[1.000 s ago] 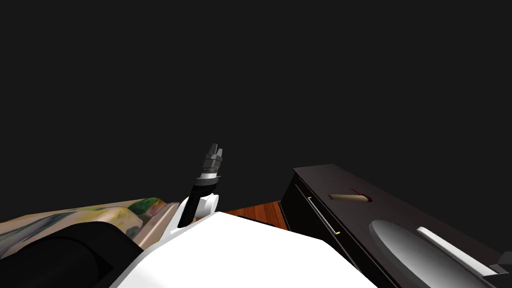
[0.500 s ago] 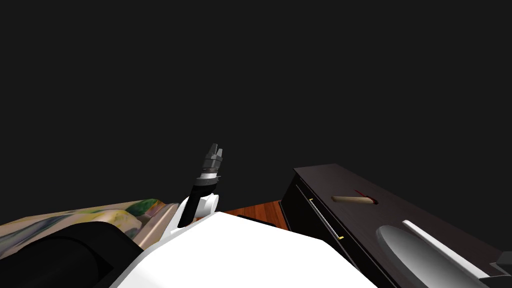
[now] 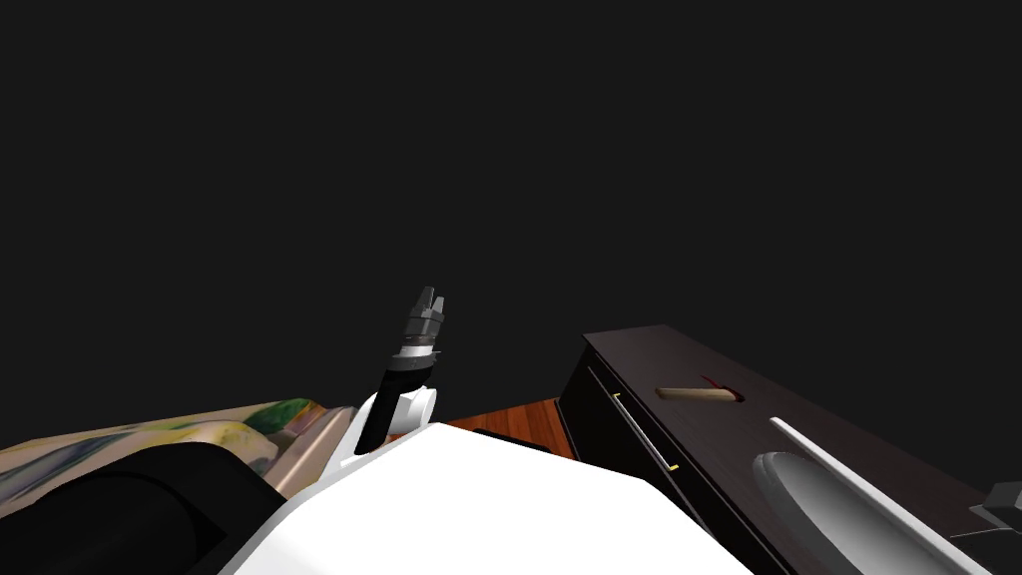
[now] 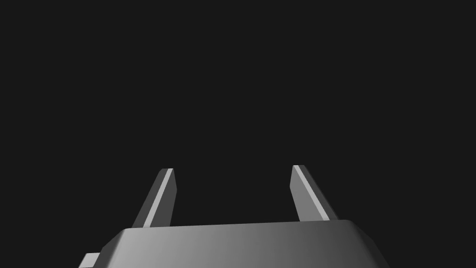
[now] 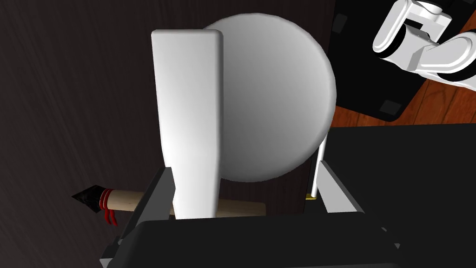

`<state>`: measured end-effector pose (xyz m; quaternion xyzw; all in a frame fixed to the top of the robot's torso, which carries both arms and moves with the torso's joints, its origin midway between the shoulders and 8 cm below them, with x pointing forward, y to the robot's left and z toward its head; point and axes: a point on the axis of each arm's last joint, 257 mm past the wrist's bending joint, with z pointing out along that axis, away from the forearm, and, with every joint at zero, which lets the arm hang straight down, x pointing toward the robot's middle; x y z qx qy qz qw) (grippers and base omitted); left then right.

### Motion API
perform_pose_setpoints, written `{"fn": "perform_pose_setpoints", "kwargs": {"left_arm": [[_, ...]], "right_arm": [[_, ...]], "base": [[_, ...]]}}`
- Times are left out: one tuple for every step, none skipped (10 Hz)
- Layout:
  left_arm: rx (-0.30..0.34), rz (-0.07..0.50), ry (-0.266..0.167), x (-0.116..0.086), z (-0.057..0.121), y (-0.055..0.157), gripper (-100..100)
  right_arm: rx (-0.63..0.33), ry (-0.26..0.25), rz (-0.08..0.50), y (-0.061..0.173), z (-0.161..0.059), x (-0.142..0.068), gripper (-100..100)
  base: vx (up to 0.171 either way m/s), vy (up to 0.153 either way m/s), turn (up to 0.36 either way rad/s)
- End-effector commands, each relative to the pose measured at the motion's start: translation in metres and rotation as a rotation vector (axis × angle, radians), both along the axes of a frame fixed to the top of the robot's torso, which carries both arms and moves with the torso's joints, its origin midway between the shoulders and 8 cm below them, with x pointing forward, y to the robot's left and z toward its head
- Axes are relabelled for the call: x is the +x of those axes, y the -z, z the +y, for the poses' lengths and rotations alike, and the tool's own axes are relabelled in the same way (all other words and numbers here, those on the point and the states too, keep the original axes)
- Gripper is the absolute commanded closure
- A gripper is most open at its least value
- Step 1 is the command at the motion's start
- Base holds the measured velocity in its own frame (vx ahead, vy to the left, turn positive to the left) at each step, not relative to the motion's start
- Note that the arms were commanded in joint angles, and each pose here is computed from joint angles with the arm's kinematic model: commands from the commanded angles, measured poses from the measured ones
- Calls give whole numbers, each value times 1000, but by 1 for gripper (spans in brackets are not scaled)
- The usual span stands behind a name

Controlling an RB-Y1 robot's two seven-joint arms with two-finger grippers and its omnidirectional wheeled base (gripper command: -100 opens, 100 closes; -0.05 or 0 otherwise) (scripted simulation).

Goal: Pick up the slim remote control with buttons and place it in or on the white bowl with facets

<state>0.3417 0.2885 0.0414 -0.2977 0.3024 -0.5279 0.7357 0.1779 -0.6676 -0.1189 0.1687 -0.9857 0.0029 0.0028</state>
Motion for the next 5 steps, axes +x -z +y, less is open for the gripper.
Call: {"fn": "perform_pose_setpoints", "kwargs": {"left_arm": [[0, 0, 0, 0, 0, 0, 0], [0, 0, 0, 0, 0, 0, 0], [0, 0, 0, 0, 0, 0, 0], [0, 0, 0, 0, 0, 0, 0], [0, 0, 0, 0, 0, 0, 0]], "right_arm": [[1, -7, 0, -13, 6, 7, -100], [0, -13, 0, -24, 11, 13, -100], [0, -13, 0, -24, 11, 13, -100], [0, -19, 0, -35, 17, 18, -100], [-1, -17, -1, -30, 13, 16, -100]], "base": [[-14, -23, -39], [-16, -29, -51], [-11, -22, -18], [-13, -22, -33], [-6, -11, -6]]}}
